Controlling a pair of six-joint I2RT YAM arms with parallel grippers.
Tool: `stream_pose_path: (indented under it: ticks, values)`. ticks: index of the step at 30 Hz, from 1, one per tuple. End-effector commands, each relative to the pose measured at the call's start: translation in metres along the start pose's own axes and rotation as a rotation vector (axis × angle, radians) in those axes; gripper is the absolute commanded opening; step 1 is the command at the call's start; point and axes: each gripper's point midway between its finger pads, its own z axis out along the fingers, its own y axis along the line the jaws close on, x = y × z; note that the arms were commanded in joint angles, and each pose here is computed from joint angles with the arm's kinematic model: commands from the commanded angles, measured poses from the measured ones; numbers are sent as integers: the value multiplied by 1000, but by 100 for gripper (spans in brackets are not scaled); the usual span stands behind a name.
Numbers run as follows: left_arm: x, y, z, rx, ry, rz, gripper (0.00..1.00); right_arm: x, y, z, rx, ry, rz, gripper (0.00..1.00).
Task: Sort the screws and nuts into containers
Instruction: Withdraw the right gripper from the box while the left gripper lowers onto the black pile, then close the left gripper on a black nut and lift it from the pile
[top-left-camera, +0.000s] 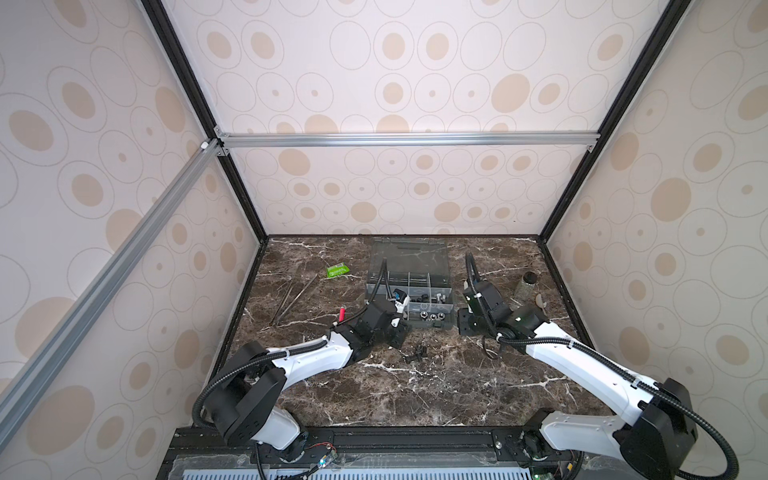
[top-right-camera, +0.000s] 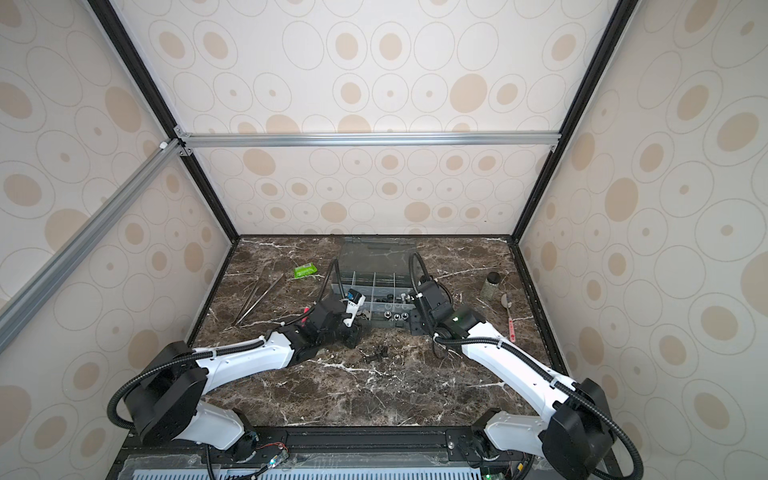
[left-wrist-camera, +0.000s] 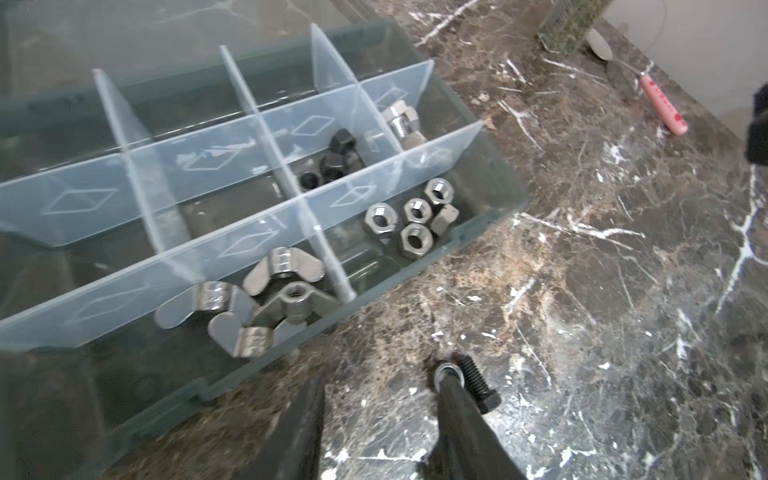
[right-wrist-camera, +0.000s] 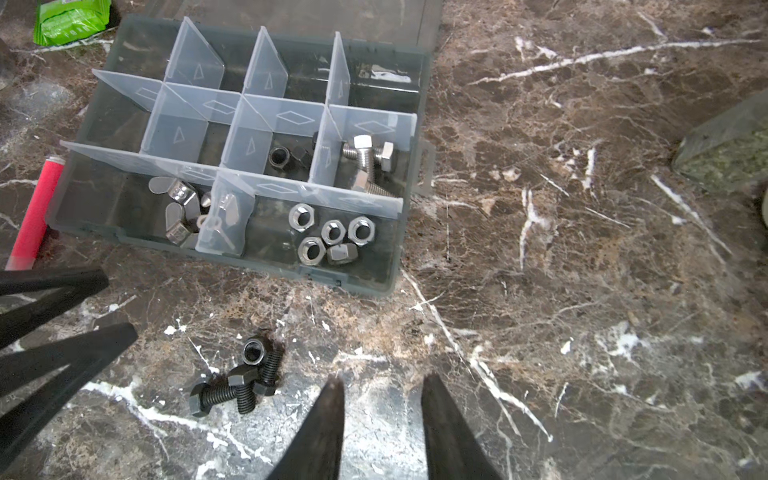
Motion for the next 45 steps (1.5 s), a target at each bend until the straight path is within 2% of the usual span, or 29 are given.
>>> stream_pose_path:
  ticks: [1, 12, 22, 33, 45]
  values:
    - [1, -19, 10, 36, 51, 77, 45, 15, -18, -2, 59, 21, 51, 35]
    - [18, -39, 36, 1, 150, 192, 44, 34, -38, -14, 100, 2, 93, 35]
    - [28, -32, 48, -65, 209, 219, 46, 41, -46, -16, 114, -7, 122, 36]
    - [44, -33, 54, -64, 279, 252, 46, 46, -43, -9, 108, 17, 118, 36]
    - [55, -33, 55, -71, 305, 267, 44, 47, -44, -8, 111, 13, 118, 36]
